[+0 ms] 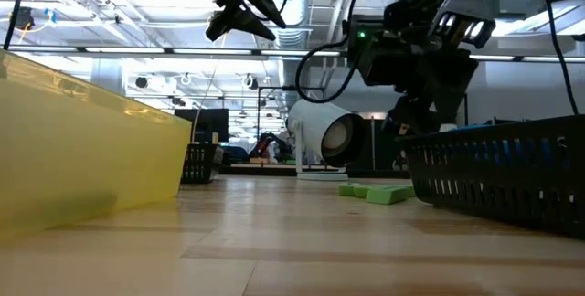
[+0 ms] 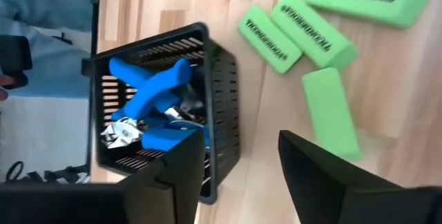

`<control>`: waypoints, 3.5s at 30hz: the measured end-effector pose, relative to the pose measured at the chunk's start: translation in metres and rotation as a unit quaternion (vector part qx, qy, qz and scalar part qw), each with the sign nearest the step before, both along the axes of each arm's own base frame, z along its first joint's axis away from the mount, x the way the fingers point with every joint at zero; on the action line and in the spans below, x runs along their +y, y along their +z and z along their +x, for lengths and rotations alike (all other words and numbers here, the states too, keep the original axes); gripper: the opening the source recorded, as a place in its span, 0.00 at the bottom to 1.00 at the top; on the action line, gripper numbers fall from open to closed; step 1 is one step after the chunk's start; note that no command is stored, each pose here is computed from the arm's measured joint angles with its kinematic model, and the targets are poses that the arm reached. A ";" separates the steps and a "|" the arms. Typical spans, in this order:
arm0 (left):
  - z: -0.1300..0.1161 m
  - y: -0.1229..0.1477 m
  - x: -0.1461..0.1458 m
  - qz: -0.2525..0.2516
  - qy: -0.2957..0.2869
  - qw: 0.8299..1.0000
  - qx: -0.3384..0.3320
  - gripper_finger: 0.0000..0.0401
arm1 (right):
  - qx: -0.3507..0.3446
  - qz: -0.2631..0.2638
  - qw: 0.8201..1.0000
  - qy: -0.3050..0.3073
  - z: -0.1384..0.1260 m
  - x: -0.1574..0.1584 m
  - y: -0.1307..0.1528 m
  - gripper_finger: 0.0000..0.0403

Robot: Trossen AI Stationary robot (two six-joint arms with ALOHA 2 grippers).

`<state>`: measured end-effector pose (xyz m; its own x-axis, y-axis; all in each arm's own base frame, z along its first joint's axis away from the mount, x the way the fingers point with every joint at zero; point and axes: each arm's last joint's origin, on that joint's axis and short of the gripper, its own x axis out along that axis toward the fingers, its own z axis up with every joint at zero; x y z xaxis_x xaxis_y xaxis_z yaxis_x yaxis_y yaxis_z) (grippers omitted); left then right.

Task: Pick & Place School Supplies
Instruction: Put the green eraser into the top black bin

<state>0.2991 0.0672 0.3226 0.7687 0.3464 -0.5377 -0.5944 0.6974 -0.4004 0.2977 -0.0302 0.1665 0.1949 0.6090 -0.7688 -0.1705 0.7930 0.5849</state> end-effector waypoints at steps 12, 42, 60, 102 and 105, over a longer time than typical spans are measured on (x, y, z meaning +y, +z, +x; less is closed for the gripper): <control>-0.003 0.000 0.013 0.002 0.024 1.000 -0.002 0.32 | -0.031 -0.026 0.999 -0.020 0.006 -0.018 -0.005 0.41; -0.002 0.001 0.014 0.005 0.022 1.000 -0.008 0.32 | 0.006 0.007 1.000 -0.008 0.014 -0.016 -0.038 0.41; -0.003 0.001 0.014 0.005 0.022 1.000 -0.007 0.32 | 0.004 -0.003 1.000 -0.011 0.015 -0.016 -0.038 0.41; -0.006 -0.030 0.012 -0.033 0.016 0.999 0.014 0.32 | 0.002 -0.003 0.999 -0.031 0.014 -0.031 -0.041 0.42; -0.006 -0.030 0.012 -0.033 0.016 0.999 0.014 0.32 | 0.006 0.009 0.999 -0.042 0.013 -0.034 -0.041 0.42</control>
<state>0.2936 0.0790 0.2929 0.7424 0.3335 -0.5811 -0.6271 0.6511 -0.4275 0.3109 -0.0643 0.1260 0.2377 0.6042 -0.7606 -0.0962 0.7938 0.6005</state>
